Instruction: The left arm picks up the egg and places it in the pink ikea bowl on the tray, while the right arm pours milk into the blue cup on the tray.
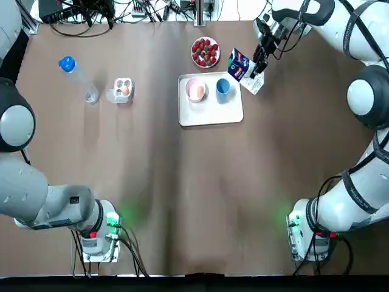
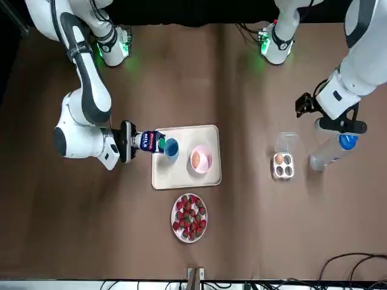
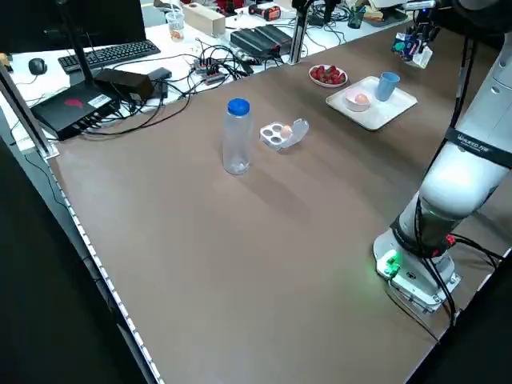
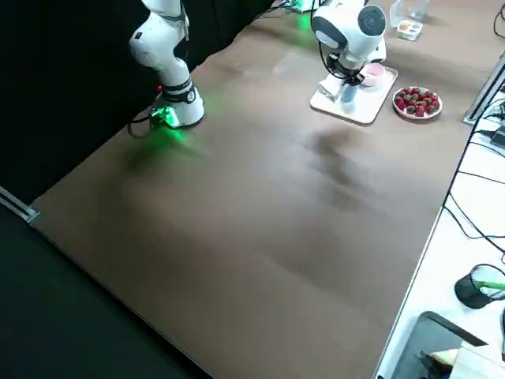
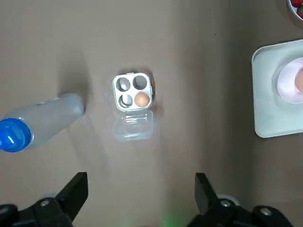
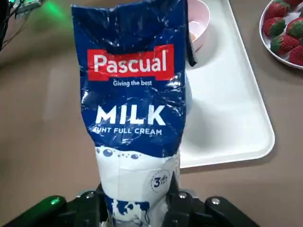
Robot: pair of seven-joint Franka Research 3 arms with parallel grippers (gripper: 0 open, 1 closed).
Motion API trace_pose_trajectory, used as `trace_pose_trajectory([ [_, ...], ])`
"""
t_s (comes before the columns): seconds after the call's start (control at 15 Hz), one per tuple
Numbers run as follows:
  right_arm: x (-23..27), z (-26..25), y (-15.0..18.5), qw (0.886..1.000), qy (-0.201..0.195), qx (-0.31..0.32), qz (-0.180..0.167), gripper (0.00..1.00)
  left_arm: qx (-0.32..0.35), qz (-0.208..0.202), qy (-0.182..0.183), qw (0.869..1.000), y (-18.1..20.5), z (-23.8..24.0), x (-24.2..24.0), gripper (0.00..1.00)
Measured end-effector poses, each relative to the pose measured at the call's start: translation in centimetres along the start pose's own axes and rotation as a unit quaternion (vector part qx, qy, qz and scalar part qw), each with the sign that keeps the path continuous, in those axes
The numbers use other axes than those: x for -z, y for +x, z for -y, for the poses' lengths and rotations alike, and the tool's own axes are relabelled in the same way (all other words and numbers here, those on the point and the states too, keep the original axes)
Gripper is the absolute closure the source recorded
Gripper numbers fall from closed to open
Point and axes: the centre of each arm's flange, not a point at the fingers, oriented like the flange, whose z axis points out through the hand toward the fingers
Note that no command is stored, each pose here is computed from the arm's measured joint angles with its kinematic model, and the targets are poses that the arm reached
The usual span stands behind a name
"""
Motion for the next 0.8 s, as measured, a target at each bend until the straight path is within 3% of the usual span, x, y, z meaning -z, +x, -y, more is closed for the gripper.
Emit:
trace_pose_trajectory([
  [0.6, 0.2, -0.2, -0.4, 1.000, -0.002, -0.003, 0.000, 0.58, -0.002, 0.000, 0.003, 1.000, 0.0, 0.0, 0.0, 0.00],
  [0.73, 0.8, -0.5, -1.4, 1.000, -0.002, -0.007, -0.002, 0.58, -0.002, -0.001, 0.003, 1.000, 0.0, 0.0, 0.0, 0.00],
  [0.8, 2.0, -0.7, -3.5, 1.000, 0.012, -0.009, -0.014, 0.58, -0.002, -0.001, 0.004, 1.000, 0.0, 0.0, 0.1, 0.00],
])
